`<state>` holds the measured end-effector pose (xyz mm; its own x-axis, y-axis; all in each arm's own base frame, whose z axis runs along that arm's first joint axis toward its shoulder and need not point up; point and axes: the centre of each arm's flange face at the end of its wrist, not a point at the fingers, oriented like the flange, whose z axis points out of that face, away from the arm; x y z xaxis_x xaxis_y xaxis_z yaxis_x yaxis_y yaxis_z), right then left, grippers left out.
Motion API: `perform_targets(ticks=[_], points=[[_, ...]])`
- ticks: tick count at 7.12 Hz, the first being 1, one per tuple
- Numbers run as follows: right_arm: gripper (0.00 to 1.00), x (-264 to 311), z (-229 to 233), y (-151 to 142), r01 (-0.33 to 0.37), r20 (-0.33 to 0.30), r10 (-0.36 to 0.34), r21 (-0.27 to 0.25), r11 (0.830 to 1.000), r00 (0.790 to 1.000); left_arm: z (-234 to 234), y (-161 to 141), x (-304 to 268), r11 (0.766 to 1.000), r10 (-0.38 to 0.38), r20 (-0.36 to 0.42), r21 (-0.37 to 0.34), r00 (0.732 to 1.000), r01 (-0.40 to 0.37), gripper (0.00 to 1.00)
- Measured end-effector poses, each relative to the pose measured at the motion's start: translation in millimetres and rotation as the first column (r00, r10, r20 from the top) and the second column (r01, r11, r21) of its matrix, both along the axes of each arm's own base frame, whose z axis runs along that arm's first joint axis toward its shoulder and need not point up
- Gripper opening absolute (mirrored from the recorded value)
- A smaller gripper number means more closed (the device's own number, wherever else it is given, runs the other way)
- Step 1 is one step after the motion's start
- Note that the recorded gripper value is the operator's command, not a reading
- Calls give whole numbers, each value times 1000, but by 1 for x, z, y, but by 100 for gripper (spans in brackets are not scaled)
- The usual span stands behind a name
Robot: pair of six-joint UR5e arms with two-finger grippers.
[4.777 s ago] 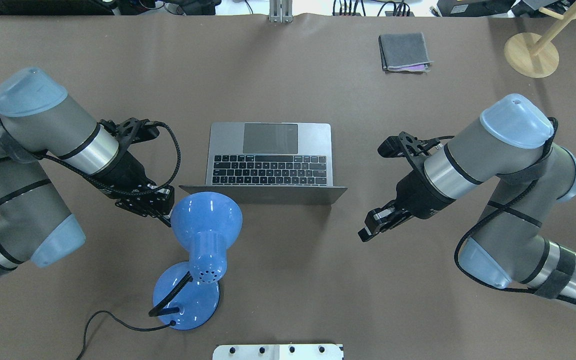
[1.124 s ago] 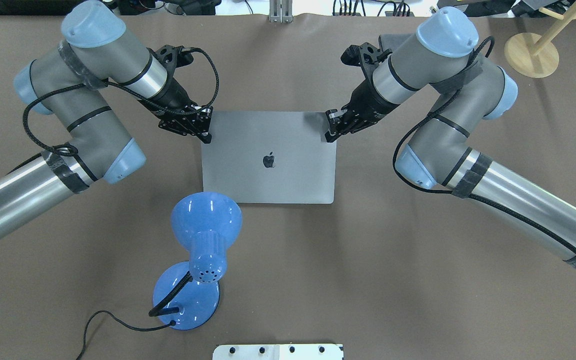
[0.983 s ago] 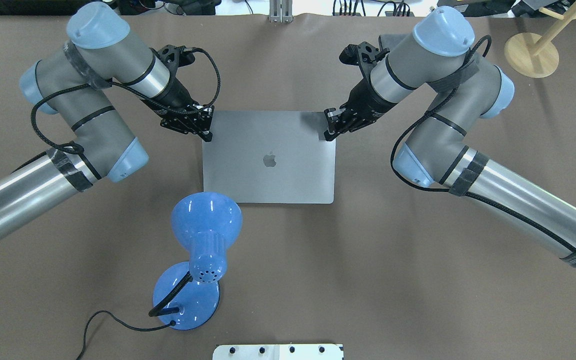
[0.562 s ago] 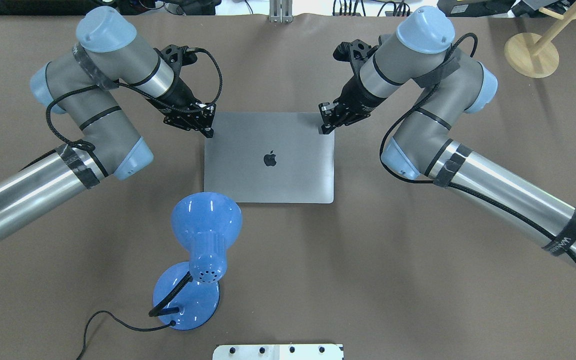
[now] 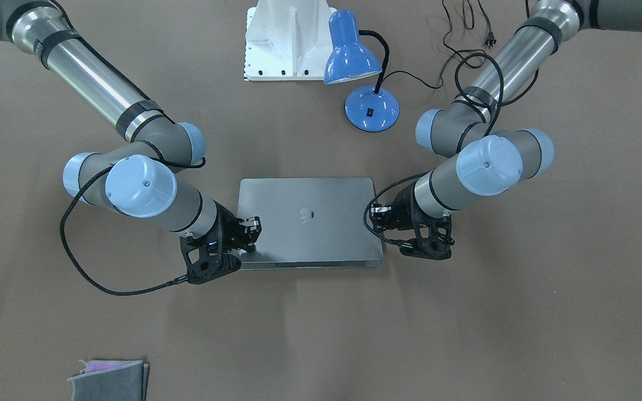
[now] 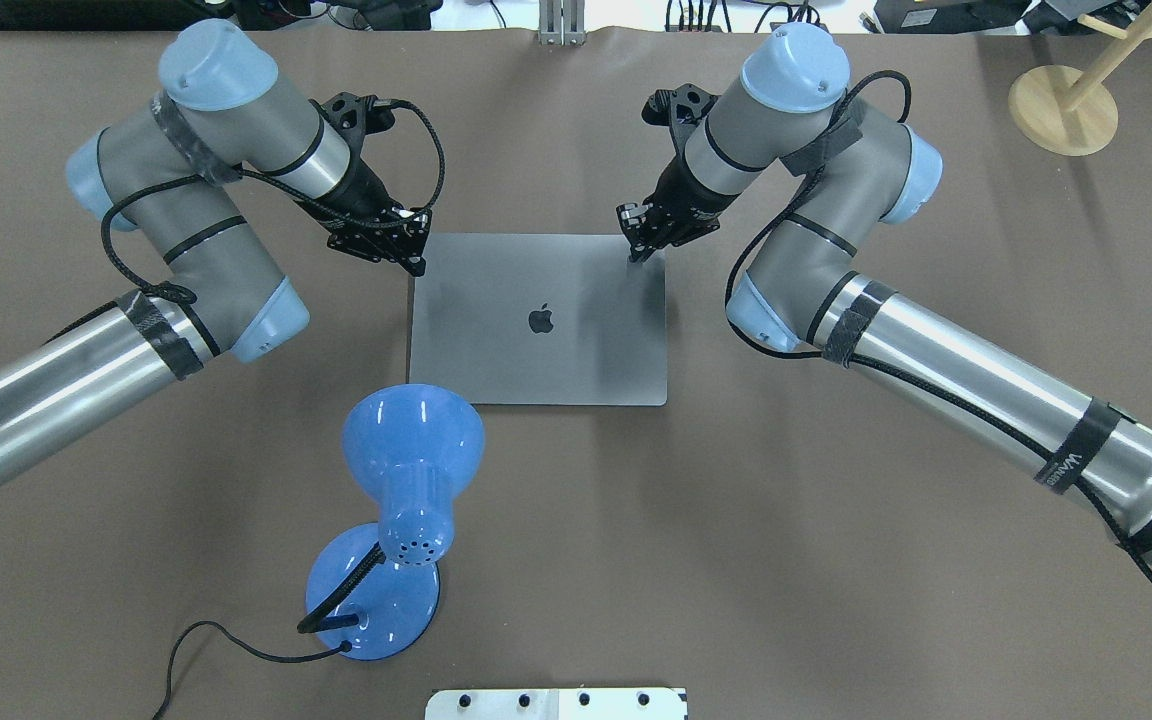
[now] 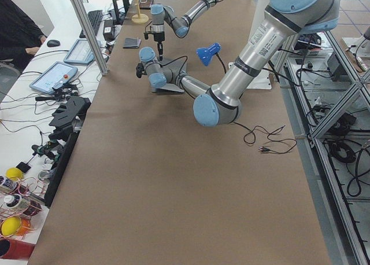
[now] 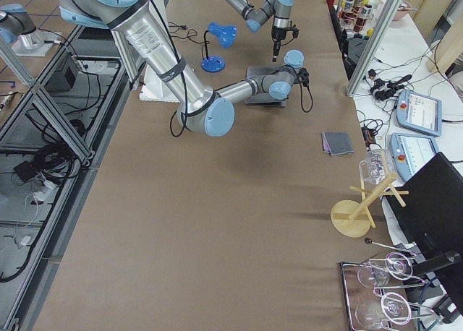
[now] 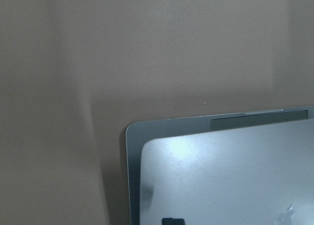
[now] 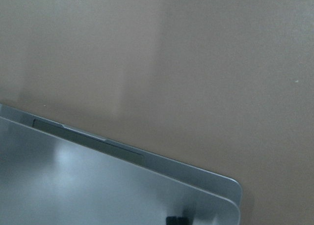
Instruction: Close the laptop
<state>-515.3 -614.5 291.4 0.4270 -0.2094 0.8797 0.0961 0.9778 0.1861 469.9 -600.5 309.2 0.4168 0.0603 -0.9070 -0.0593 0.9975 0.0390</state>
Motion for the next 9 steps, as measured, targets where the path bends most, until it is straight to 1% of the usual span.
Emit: perform_targets(ticks=[2,4,6,7,8,9], points=[[0,-3,8,-4,-3,-19,4,8,1000,1000,6,-2,16,999,-37,40,26,999,36,0],[0,-4,8,-5,-3,-20,3,13,1000,1000,9,2,30,997,-66,69,52,995,63,0],[0,1,2,-8,-6,-12,6,14,1000,1000,7,3,32,996,-75,70,61,995,71,0],[0,11,-2,-15,-10,0,10,10,1000,1000,4,3,30,995,-78,65,63,995,74,11],[54,30,-8,-26,-14,18,14,0,1000,1000,-3,-1,19,994,-90,54,69,994,86,82],[99,56,-14,-38,-19,41,20,-26,999,999,-10,-7,-2,992,-110,39,73,993,107,98]])
